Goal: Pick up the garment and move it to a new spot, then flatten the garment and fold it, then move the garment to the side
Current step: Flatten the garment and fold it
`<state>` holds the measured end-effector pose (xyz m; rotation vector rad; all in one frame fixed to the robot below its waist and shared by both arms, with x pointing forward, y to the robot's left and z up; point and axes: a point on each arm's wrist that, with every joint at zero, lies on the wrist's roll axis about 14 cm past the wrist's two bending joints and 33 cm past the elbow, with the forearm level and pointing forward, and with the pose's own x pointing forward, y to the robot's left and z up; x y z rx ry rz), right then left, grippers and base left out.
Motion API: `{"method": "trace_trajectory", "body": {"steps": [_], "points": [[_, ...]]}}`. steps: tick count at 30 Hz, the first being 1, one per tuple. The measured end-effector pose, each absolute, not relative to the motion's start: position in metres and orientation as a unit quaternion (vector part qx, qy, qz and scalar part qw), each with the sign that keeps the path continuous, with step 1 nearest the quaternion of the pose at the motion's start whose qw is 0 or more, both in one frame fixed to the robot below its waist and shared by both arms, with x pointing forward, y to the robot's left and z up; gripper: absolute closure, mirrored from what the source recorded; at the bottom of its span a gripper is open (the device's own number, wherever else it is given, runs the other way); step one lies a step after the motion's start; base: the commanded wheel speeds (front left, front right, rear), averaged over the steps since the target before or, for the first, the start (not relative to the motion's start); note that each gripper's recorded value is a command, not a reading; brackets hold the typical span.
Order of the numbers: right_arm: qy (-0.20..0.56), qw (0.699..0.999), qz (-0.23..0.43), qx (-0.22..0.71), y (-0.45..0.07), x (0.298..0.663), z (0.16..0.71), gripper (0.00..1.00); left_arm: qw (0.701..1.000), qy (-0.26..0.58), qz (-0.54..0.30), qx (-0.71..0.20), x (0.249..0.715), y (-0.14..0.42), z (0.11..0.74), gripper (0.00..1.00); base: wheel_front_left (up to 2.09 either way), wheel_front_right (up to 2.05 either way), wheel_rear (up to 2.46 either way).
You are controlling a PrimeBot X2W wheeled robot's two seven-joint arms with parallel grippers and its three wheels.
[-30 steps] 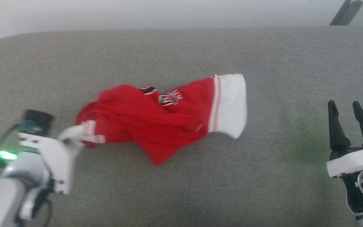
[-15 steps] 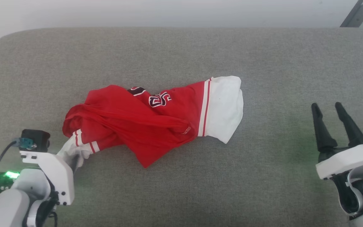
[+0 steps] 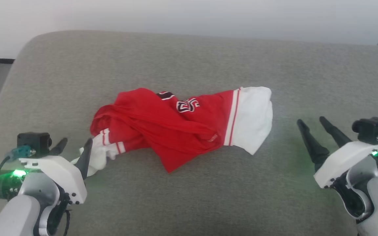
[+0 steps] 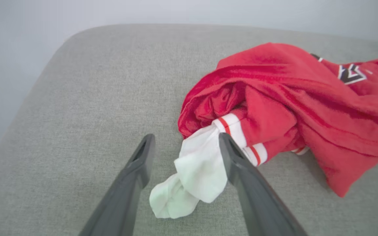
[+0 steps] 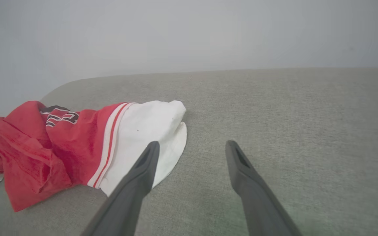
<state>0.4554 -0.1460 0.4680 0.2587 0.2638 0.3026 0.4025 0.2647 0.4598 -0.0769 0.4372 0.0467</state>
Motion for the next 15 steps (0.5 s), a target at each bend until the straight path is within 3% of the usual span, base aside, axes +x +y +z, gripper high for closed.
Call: {"method": "trace_trajectory", "body": {"steps": [15], "points": [[0.273, 0.930, 0.241, 0.046, -0.077, 0.479, 0.432, 0.00, 0.989, 0.037, 0.126, -0.065, 0.356, 0.307, 0.507, 0.00, 0.00, 0.00, 0.00]]}}
